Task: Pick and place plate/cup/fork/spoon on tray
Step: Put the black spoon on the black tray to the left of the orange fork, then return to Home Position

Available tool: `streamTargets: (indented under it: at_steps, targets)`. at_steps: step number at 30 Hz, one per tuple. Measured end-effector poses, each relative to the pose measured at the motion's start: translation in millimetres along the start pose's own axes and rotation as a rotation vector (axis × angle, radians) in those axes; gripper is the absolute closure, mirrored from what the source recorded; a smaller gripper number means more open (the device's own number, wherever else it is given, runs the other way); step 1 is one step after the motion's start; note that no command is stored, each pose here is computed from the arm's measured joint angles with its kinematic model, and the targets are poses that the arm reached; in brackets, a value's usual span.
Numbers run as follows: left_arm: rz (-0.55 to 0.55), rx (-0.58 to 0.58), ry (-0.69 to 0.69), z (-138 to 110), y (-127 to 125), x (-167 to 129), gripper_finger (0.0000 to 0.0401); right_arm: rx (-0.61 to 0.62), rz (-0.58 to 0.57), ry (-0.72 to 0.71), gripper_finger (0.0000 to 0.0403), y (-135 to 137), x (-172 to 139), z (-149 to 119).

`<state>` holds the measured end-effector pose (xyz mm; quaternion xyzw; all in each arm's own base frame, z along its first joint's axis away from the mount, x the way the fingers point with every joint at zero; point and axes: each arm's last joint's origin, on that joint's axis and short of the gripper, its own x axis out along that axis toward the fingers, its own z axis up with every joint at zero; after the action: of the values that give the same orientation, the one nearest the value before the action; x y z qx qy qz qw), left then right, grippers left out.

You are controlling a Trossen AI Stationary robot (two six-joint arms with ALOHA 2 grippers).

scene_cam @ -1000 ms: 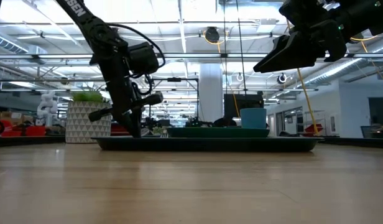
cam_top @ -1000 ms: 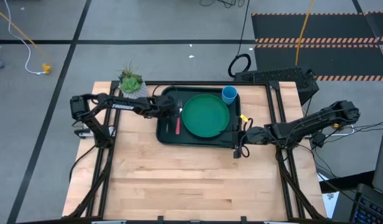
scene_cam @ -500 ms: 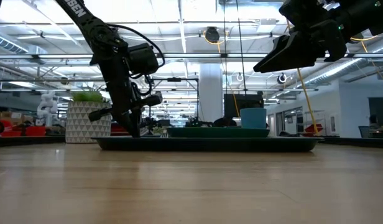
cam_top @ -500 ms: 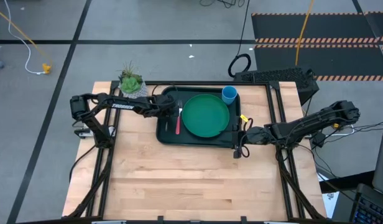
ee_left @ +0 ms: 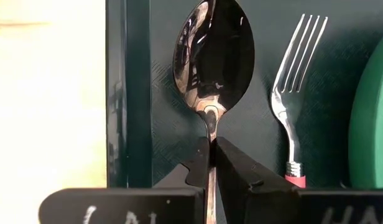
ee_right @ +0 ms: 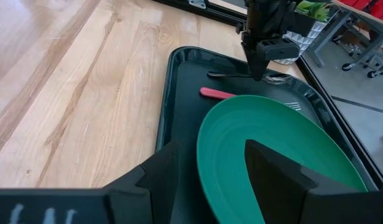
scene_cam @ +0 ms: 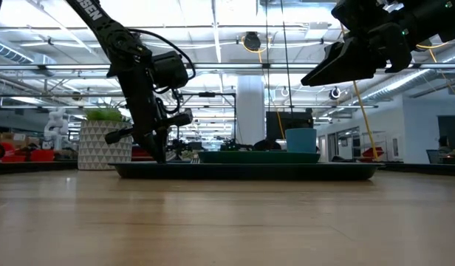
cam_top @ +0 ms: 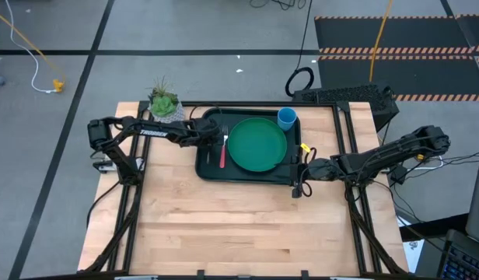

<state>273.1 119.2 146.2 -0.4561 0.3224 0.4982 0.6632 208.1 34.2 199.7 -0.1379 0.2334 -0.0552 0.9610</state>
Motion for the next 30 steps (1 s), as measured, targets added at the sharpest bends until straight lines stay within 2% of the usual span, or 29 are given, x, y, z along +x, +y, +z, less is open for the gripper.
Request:
streamTargets:
  at_steps: [11,22,30]
  targets:
    - [-0.002,-0.005,0.000,-2.4,-1.4,-0.6,0.0377,0.000,0.000,0.000,0.0229,0.0,0.0,0.0]
    - [0.008,-0.025,-0.022,-1.7,-1.1,-0.5,0.0286,0.001,0.000,0.000,0.0229,0.0,0.0,0.0]
    - [-0.075,0.000,-0.054,-0.7,-9.3,-9.6,0.0279,0.001,0.000,0.000,0.0229,0.0,0.0,0.0]
